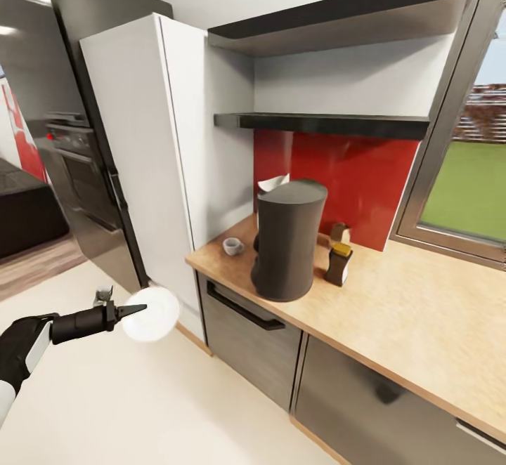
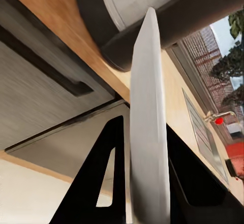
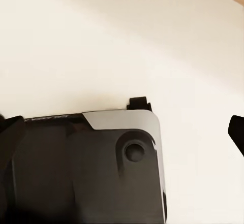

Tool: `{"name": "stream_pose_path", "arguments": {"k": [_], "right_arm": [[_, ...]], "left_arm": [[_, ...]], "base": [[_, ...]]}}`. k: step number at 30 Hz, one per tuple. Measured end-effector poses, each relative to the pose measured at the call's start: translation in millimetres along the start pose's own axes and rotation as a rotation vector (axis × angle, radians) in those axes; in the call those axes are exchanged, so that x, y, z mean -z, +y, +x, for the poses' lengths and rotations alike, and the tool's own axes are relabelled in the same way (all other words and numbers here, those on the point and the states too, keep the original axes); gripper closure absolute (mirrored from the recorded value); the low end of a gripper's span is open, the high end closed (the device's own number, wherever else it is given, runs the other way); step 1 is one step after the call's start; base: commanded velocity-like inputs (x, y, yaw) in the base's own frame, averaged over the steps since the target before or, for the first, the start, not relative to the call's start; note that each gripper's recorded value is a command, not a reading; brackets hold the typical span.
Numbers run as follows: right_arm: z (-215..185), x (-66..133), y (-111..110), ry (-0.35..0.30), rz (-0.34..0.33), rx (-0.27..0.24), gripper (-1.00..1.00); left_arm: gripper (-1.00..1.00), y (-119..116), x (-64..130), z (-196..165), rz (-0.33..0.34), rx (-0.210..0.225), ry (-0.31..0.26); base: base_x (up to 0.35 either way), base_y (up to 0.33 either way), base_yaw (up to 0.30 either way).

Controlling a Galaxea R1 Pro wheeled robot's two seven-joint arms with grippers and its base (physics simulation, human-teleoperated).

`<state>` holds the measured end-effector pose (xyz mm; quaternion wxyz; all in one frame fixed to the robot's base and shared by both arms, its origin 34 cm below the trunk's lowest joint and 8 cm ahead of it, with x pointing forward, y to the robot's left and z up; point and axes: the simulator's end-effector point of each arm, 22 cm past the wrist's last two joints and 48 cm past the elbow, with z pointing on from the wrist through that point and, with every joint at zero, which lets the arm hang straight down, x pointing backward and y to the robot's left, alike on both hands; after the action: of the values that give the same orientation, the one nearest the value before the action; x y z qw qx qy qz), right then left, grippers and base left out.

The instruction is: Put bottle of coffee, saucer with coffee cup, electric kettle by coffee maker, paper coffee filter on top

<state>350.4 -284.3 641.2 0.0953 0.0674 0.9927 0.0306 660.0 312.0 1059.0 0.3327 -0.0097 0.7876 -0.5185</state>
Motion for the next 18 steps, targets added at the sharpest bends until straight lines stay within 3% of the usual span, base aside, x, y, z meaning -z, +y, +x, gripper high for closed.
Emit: {"name": "stream_pose_path", "arguments": {"k": [14,18], "right_arm": [[7.8,-0.5,0.5,0.010,-0.001,-0.001,-1.00],[14.4,-1.1,0.1,0.019,0.000,-0.001,-1.00]], "left_arm": [[1.00,9.9,-0.3,-0.2,-0.045,0.003,-0.002],[1.00,10.7,-0.4,0.0,-0.046,0.005,-0.002]], "base": [[0.276,0.224,-0.272],[0.087,0.059,-0.103]]}}
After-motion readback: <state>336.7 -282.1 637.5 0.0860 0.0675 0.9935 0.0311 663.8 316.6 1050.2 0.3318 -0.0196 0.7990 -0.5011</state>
